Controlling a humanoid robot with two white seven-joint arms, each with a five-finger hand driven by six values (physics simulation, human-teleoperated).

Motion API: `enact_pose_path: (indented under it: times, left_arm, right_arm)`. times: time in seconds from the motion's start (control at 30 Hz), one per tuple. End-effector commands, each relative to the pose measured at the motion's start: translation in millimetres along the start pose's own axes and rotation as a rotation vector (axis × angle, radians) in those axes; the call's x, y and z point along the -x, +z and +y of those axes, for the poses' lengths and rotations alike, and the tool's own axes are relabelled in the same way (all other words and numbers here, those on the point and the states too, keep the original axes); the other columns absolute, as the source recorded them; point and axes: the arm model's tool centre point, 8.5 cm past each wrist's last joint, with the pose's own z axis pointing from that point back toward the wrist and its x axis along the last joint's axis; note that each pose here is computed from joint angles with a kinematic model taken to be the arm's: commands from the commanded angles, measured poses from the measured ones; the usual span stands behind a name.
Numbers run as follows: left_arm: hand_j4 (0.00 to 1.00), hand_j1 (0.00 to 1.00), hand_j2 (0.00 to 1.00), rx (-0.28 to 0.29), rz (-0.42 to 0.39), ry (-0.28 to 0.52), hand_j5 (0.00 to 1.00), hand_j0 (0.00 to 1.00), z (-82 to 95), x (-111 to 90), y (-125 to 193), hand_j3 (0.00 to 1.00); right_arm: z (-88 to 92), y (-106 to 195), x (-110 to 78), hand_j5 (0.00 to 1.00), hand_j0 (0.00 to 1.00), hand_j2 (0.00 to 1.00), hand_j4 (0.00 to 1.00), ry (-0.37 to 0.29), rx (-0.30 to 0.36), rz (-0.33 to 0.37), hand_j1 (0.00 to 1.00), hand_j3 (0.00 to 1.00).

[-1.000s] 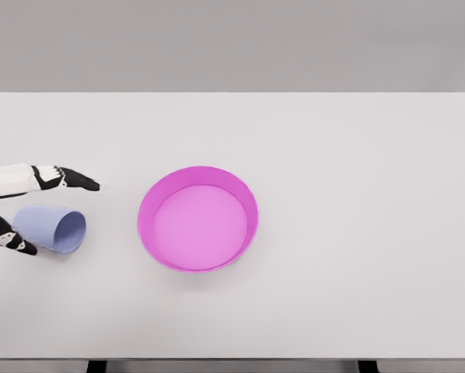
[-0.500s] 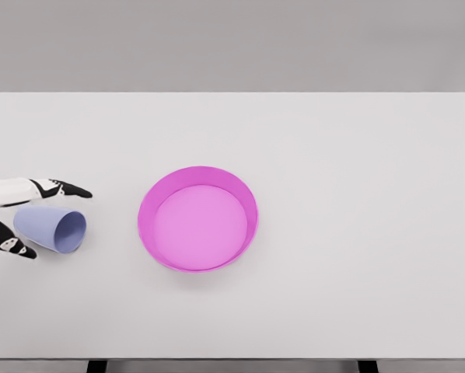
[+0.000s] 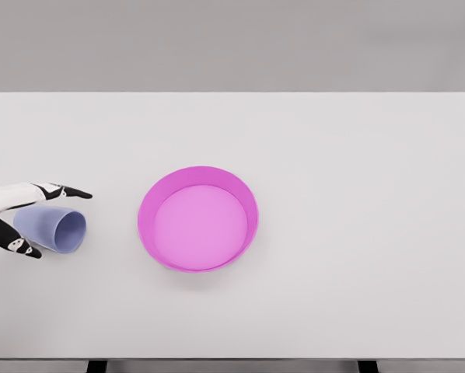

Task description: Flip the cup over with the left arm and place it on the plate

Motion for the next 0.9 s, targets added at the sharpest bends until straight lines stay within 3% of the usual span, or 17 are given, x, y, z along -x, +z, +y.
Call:
enact_pose_path:
  times: [0.0, 0.17, 0.47, 0.53, 0.63, 0.87]
  left_arm:
    - [1.0, 1.0, 1.0, 0.001, 0.009, 0.003, 1.0, 1.0, -0.8, 2, 1, 1.0]
    - [1.0, 1.0, 1.0, 0.027, -0.006, 0.009, 1.0, 1.0, -12.9, 4, -13, 1.0]
    - [0.93, 0.93, 0.93, 0.014, 0.03, 0.024, 0.93, 0.93, -11.7, 15, -6, 0.93]
    - [0.78, 0.78, 0.78, 0.015, 0.031, 0.028, 0.78, 0.78, -12.7, 15, -6, 0.78]
    - [0.67, 0.67, 0.67, 0.01, 0.028, 0.033, 0.67, 0.67, -12.2, 15, -5, 0.67]
    - [0.57, 0.57, 0.57, 0.0, 0.006, 0.049, 0.57, 0.57, -12.2, 12, -7, 0.57]
  right_arm:
    - [0.0, 0, 0.1, 1.0, 1.0, 1.0, 1.0, 0.0, 0.0, 0.0, 1.0, 1.0]
    - [0.0, 0, 0.1, 1.0, 1.0, 1.0, 1.0, 0.0, 0.0, 0.0, 1.0, 1.0]
    - [0.0, 0, 0.1, 1.0, 1.0, 1.0, 1.0, 0.0, 0.0, 0.0, 1.0, 1.0]
    - [0.0, 0, 0.1, 1.0, 1.0, 1.0, 1.0, 0.0, 0.0, 0.0, 1.0, 1.0]
    - [0.0, 0, 0.1, 1.0, 1.0, 1.0, 1.0, 0.0, 0.0, 0.0, 1.0, 1.0]
    - [0.0, 0, 0.1, 1.0, 1.0, 1.0, 1.0, 0.0, 0.0, 0.0, 1.0, 1.0]
